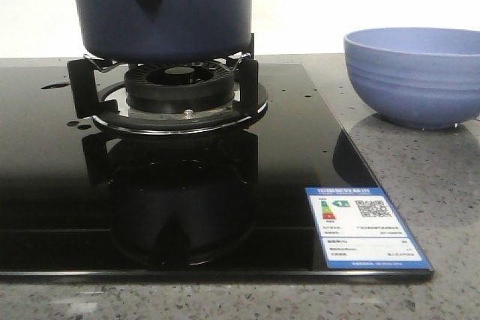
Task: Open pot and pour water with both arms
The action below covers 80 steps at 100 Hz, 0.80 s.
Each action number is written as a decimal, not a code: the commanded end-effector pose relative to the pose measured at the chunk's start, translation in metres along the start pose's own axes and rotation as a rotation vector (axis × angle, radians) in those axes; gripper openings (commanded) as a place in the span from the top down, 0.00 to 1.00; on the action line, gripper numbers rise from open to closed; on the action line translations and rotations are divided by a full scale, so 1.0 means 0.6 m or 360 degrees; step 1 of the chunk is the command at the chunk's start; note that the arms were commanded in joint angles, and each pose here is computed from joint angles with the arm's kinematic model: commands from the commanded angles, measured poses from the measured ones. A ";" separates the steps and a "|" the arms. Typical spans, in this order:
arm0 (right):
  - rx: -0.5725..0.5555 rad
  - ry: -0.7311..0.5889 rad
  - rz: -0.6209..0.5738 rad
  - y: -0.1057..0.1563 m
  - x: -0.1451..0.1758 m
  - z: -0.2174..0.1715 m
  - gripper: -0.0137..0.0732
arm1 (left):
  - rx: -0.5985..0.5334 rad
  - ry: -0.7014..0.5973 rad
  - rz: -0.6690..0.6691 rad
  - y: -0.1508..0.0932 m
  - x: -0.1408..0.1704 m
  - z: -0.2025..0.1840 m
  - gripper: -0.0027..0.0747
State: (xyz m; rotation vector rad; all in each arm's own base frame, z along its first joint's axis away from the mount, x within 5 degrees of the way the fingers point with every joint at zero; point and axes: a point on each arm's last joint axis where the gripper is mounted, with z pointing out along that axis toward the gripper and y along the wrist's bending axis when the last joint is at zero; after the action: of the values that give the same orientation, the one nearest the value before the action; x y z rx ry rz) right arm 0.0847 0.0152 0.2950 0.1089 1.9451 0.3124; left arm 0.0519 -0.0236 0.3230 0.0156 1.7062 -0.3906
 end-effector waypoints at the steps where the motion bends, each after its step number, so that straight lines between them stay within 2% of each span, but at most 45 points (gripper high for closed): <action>1: -0.0060 -0.0039 -0.0143 0.016 -0.047 0.006 0.92 | 0.0077 -0.0049 0.0029 -0.012 -0.042 0.005 0.99; 16: -0.0144 -0.0014 -0.0286 0.032 -0.071 0.017 0.91 | 0.0218 -0.0006 0.0174 -0.023 -0.054 0.017 0.99; 22: -0.0172 -0.0011 -0.0296 0.036 -0.074 0.018 0.85 | 0.0276 0.0014 0.0166 -0.028 -0.057 0.024 0.95; 29: -0.0195 -0.0012 -0.0306 0.040 -0.078 0.020 0.69 | 0.0339 0.0026 0.0123 -0.034 -0.062 0.032 0.85; 32: -0.0201 -0.0022 -0.0308 0.041 -0.078 0.019 0.58 | 0.0361 0.0029 0.0098 -0.036 -0.064 0.036 0.80; 41: -0.0204 -0.0039 -0.0308 0.042 -0.080 0.019 0.28 | 0.0416 0.0036 0.0063 -0.043 -0.069 0.052 0.58; 46: -0.0203 -0.0049 -0.0308 0.042 -0.081 0.019 0.19 | 0.0437 0.0041 0.0048 -0.046 -0.072 0.061 0.46; 51: -0.0203 -0.0048 -0.0308 0.042 -0.081 0.019 0.17 | 0.0462 0.0046 0.0040 -0.050 -0.074 0.071 0.38; 55: -0.0203 -0.0048 -0.0308 0.042 -0.081 0.019 0.17 | 0.0489 0.0062 0.0031 -0.055 -0.074 0.080 0.36; 80: -0.0206 -0.0049 -0.0303 0.042 -0.081 0.019 0.17 | 0.0552 0.0059 0.0085 -0.087 -0.086 0.150 0.41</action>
State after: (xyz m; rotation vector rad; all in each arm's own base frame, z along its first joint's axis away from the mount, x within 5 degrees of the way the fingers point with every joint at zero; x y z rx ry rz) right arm 0.1080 0.0316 0.3244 -0.1675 1.9824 0.3209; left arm 0.1195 -0.0777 0.3567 0.3651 1.7426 -0.6520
